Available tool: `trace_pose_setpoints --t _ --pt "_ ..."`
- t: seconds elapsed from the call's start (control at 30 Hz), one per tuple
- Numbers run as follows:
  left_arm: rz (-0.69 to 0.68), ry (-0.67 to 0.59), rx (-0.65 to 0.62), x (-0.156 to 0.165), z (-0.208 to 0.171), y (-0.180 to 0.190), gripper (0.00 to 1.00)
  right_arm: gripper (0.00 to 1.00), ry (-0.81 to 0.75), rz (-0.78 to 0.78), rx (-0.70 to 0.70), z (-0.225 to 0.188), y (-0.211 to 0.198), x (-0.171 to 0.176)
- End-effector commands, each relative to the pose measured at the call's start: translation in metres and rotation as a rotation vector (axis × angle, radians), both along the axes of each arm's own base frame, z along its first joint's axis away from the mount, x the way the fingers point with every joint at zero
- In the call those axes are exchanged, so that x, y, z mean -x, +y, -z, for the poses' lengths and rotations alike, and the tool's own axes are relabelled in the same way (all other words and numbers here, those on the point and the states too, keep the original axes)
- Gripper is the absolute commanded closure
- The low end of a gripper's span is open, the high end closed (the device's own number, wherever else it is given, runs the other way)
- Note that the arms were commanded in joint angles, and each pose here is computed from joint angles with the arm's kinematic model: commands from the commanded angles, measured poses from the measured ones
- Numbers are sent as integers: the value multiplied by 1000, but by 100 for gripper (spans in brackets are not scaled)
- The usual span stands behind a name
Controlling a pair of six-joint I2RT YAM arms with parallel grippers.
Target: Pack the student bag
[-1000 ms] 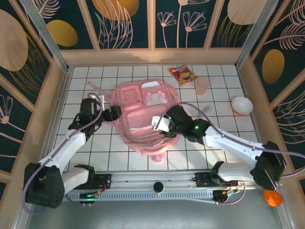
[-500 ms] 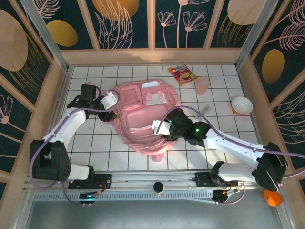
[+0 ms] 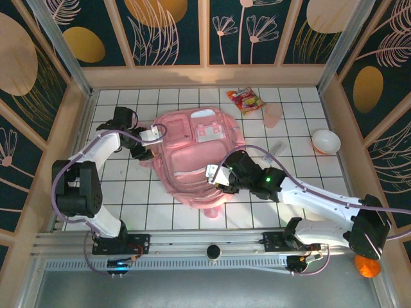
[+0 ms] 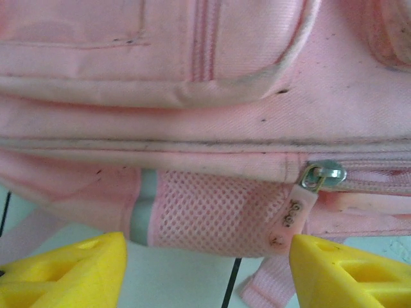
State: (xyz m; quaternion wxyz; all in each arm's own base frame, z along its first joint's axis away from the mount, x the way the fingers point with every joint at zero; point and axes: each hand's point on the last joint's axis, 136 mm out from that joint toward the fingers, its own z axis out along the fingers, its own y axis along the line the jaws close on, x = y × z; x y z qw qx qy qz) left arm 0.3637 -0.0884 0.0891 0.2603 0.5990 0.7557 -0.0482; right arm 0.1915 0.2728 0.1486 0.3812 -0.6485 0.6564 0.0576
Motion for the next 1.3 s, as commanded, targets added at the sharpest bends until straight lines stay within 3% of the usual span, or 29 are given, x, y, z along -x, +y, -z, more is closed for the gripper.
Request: trace_pose_setpoints --t 0.0,0.47,0.73,0.93,1.27 --pt "95 82 47 21 8 -10 33 58 8 9 -31 -2 2 4" --pt "94 178 86 26 35 -16 32 58 20 9 -35 1 3 5" --pt "88 199 162 44 26 -28 37 58 22 7 -36 4 4 5" --pt "81 168 149 50 26 -26 56 58 18 -2 -25 7 6 4" --pt "69 136 139 44 26 -24 70 58 25 7 -32 7 5 4"
